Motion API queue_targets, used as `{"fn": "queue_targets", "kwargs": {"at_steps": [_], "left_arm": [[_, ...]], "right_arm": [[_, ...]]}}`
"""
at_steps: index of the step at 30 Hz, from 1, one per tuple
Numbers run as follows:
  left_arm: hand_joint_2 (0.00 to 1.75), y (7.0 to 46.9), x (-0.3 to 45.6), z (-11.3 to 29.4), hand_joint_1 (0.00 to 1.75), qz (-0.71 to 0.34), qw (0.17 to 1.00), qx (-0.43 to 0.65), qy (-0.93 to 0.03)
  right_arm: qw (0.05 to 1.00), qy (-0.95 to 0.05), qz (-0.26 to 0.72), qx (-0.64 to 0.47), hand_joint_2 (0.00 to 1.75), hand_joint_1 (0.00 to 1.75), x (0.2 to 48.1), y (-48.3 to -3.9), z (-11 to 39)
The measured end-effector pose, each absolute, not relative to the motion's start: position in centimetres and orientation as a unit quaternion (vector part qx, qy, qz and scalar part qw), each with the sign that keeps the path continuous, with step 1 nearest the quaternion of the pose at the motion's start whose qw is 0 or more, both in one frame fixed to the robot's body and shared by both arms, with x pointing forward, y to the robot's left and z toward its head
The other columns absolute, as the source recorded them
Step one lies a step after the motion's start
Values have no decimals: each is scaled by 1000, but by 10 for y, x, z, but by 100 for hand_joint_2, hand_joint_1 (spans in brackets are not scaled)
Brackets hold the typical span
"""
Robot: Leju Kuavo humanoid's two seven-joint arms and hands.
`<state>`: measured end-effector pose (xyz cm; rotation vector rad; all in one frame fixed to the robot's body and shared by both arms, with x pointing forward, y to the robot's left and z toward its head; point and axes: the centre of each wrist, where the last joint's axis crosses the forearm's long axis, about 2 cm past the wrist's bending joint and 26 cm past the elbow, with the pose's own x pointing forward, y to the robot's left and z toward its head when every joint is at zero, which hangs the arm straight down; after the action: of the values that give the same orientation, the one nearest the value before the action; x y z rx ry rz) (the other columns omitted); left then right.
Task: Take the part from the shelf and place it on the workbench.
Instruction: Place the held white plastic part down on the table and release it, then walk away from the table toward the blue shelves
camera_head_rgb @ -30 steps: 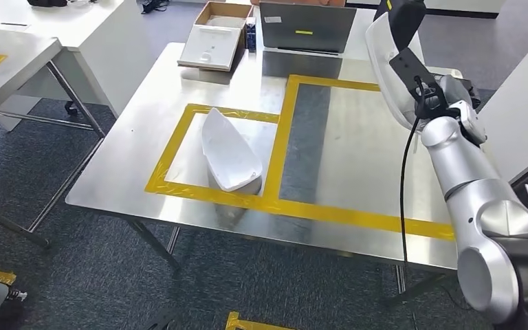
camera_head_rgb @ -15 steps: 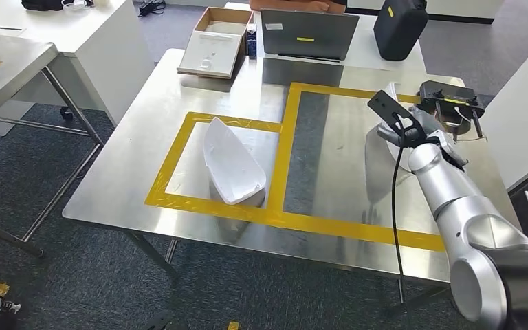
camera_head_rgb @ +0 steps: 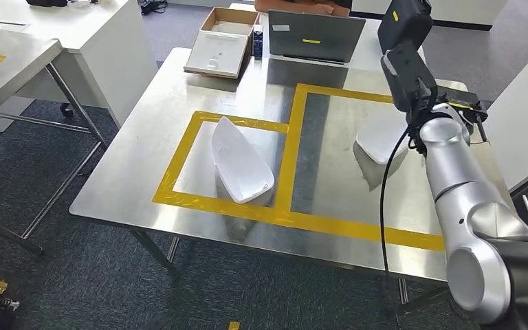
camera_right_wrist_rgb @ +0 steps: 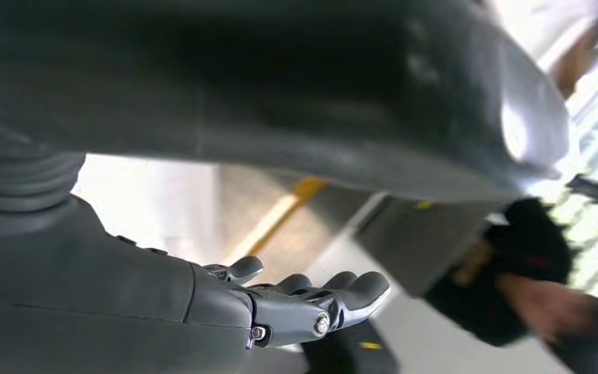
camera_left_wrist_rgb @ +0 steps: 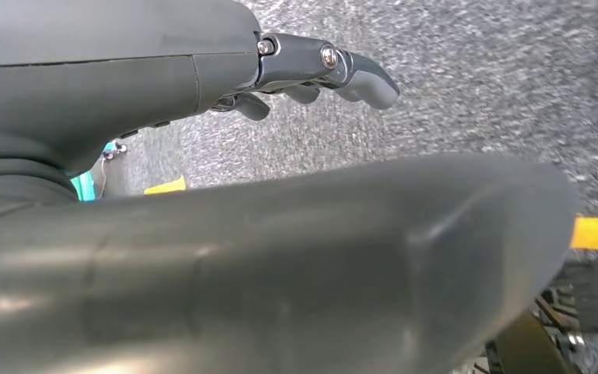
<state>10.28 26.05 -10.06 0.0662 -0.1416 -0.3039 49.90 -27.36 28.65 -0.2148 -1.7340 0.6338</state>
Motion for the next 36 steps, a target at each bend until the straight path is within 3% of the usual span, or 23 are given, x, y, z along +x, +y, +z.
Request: {"fn": "queue_targets", "kwargs": {"at_steps": [8,15,23,36], "left_arm": [[0,259,74,-106,0,-119,990,40,-61],[0,254,57,-109,0,-109,992,37,-50],[0,258,59,-108,0,-129,990,40,-47],[0,256,70,-107,0,-131,988,37,-78]], "right_arm": [[447,-886,111,49,0,0,466,-288,311],[334,-938,80,42,0,0,386,-295,259],[307,-947,91,22,0,0,291,-300,199],[347,-935,77,-14,0,0,237,-323,164]]}}
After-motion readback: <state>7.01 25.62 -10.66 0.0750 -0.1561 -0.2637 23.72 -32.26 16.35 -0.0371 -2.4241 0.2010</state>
